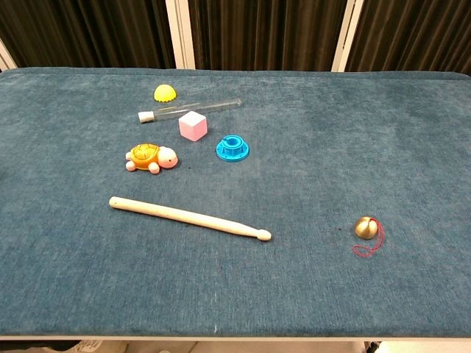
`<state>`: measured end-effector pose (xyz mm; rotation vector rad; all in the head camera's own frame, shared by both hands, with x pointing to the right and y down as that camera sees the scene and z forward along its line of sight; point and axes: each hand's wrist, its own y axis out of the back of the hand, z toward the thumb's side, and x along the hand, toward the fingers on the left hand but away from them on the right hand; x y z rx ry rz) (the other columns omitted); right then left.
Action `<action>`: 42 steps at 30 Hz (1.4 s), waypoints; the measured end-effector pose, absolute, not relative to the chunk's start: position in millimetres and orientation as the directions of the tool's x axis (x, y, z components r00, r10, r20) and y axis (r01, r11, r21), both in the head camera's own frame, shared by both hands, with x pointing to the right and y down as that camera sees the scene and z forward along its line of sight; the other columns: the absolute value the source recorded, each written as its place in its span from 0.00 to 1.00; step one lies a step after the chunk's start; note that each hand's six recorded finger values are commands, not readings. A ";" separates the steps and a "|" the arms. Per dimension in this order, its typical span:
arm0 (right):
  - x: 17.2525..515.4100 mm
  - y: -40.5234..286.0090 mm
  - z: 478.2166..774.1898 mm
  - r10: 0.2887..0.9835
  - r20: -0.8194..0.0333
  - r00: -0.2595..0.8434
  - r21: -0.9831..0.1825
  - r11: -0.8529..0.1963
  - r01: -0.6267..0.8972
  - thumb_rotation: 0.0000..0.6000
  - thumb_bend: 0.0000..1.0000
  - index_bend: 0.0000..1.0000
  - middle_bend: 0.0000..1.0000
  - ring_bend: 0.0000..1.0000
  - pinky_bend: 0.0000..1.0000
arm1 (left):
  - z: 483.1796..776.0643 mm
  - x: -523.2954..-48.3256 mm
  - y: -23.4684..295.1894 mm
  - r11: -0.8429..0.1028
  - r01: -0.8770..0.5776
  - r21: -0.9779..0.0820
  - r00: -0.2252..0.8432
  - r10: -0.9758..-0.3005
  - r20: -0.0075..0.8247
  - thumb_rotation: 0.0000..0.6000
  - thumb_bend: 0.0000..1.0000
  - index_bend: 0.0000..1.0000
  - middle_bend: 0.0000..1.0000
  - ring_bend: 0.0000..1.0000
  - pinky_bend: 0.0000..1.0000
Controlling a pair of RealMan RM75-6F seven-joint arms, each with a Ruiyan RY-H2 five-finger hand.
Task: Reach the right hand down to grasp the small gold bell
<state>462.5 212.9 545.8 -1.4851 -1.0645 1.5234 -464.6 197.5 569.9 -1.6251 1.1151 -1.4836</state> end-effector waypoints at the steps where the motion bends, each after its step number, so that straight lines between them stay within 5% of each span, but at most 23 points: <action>1: 462.7 212.9 545.8 0.924 -0.379 -0.053 -0.925 -0.378 0.038 1.00 0.38 0.19 0.17 0.12 0.07 | 569.9 -464.6 197.5 -0.418 -0.154 -0.895 -0.008 -0.906 0.424 1.00 0.39 0.07 0.00 0.02 0.13; 18: 456.5 211.7 550.1 0.925 -0.378 -0.034 -0.925 -0.377 0.035 1.00 0.38 0.21 0.17 0.12 0.07 | 570.6 -462.6 197.8 -0.414 -0.166 -0.895 -0.013 -0.907 0.422 1.00 0.39 0.07 0.00 0.02 0.13; 26: 416.3 198.3 574.9 0.893 -0.441 0.091 -0.896 -0.444 0.018 1.00 0.38 0.23 0.17 0.12 0.07 | 571.1 -462.7 198.3 -0.417 -0.159 -0.895 -0.014 -0.905 0.425 1.00 0.39 0.07 0.00 0.02 0.13; 42: 270.3 181.1 655.9 0.626 -0.619 0.475 -0.749 -0.653 -0.115 1.00 0.38 0.36 0.17 0.12 0.07 | 570.0 -468.1 196.9 -0.411 -0.165 -0.897 -0.038 -0.906 0.422 1.00 0.39 0.07 0.00 0.02 0.13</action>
